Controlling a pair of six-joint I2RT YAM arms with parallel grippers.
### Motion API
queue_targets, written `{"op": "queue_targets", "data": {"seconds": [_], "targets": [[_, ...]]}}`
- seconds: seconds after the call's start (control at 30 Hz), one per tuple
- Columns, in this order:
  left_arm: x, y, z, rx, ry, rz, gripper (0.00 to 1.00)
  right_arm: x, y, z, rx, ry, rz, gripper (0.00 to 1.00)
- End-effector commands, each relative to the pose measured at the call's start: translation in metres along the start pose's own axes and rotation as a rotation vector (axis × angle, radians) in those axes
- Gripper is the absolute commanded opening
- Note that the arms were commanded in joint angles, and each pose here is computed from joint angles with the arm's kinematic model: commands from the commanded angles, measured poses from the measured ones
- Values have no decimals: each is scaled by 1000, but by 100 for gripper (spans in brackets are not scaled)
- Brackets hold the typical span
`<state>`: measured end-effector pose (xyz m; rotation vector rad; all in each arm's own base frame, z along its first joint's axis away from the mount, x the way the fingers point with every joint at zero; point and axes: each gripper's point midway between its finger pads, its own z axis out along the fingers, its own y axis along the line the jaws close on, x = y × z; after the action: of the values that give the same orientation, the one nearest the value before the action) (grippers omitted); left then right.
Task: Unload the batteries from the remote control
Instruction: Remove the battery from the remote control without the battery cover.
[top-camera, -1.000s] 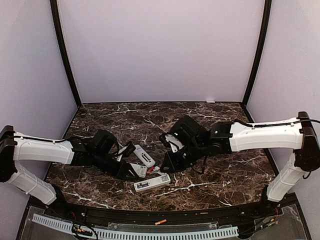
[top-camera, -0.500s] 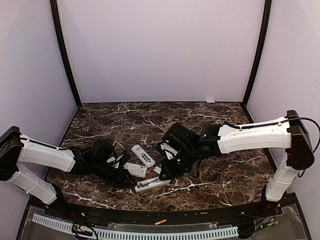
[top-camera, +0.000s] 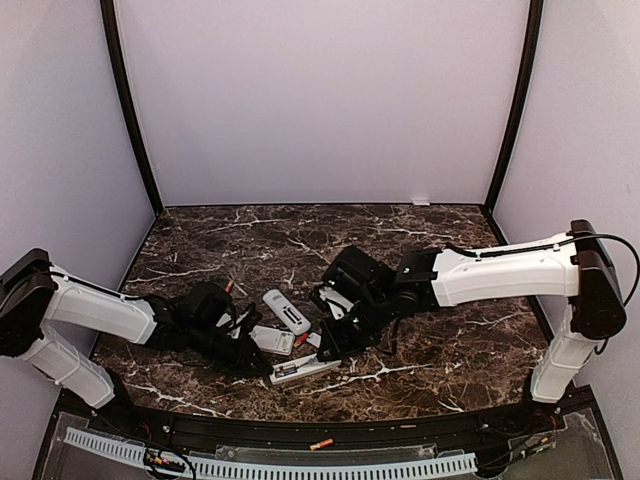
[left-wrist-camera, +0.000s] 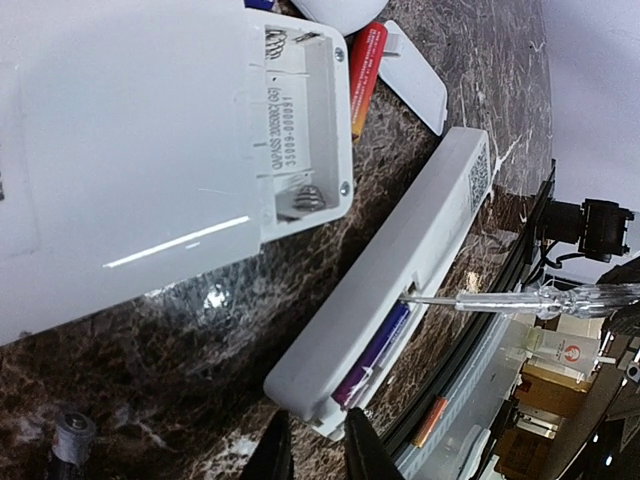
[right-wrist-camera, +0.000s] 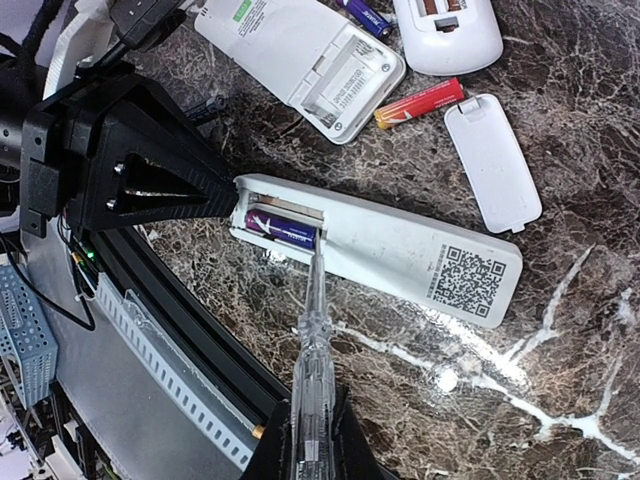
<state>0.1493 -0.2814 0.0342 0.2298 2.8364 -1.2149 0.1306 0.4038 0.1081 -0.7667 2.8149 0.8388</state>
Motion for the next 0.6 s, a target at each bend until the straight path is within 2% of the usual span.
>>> {"op": "queue_targets", "data": {"seconds": [0.0, 0.4, 0.57], "targets": [[7, 9, 3, -22, 20, -5, 18, 5, 9, 4, -22, 31, 14, 0], [9, 17, 11, -41, 44, -13, 14, 10, 19, 11, -85, 60, 48, 0], [9, 19, 12, -46, 53, -14, 9, 6, 29, 5, -128, 43, 72, 0]]}}
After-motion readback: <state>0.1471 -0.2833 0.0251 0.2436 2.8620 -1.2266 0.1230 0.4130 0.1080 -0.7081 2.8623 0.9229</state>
